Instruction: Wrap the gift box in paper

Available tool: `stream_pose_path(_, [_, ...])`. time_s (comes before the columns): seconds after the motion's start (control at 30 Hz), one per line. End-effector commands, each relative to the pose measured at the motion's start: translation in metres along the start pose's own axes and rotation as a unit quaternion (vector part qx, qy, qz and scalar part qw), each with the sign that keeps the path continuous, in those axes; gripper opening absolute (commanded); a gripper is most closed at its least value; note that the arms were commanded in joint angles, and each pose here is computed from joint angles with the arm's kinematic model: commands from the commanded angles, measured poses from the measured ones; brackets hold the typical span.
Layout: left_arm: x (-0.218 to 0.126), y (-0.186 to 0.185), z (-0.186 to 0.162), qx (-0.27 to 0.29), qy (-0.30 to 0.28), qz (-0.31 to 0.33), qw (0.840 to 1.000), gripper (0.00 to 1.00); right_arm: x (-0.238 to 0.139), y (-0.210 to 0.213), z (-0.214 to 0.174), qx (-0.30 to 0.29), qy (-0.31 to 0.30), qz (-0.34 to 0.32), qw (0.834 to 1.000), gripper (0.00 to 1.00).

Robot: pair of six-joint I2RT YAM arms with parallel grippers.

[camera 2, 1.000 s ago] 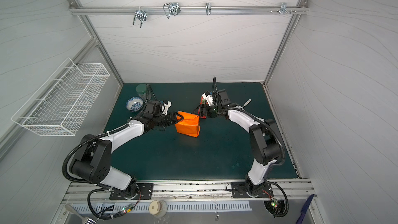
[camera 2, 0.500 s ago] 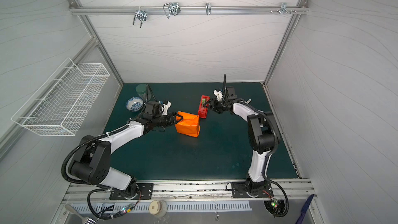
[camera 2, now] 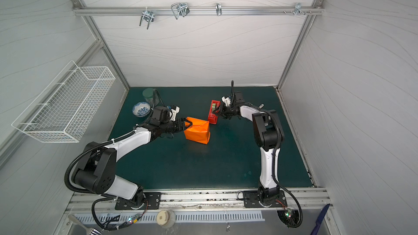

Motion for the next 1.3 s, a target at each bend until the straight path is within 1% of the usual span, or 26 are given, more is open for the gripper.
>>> stream_pose_path(0.0, [0.004,0.018,-0.026,-0.024,0.057,0.049,0.997,0.72,0.012,-0.004,-0.001,0.008,0.019,0.01,1.0,0.3])
stream_pose_path(0.17, [0.002,0.017,-0.026,-0.021,0.054,0.052,0.997,0.72,0.018,-0.007,-0.002,0.017,0.029,0.021,0.999,0.25])
stream_pose_path(0.23, [0.001,0.017,-0.025,-0.02,0.053,0.052,0.997,0.72,0.017,-0.007,-0.001,0.02,0.028,0.025,0.999,0.19])
stream_pose_path(0.43, [0.001,0.017,-0.025,-0.02,0.052,0.054,0.997,0.72,0.011,0.003,0.002,0.032,0.03,0.064,0.997,0.08])
stream_pose_path(0.5, [0.001,0.017,-0.025,-0.02,0.052,0.055,0.997,0.72,0.009,0.008,0.002,0.037,0.033,0.081,0.995,0.0])
stream_pose_path(0.67, [0.001,0.018,-0.025,-0.02,0.051,0.055,0.997,0.72,0.003,0.015,0.001,0.051,0.028,0.104,0.993,0.0])
stream_pose_path(0.93, [0.001,0.019,-0.025,-0.02,0.052,0.059,0.997,0.72,-0.008,0.029,-0.002,0.071,0.034,0.166,0.983,0.0])
stream_pose_path(1.27, [0.0,0.021,-0.026,-0.02,0.052,0.062,0.997,0.72,-0.006,0.026,-0.011,0.085,0.047,0.182,0.979,0.0])
Point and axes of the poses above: each gripper's point midway between its finger pads, its own x axis out along the fingers, its own y axis along the line the jaws close on, z = x × y, the point moved 9 cm from there along -x, back along the fingers, and after that the axes turned 13 degrees about x, right-handed, at the moved point
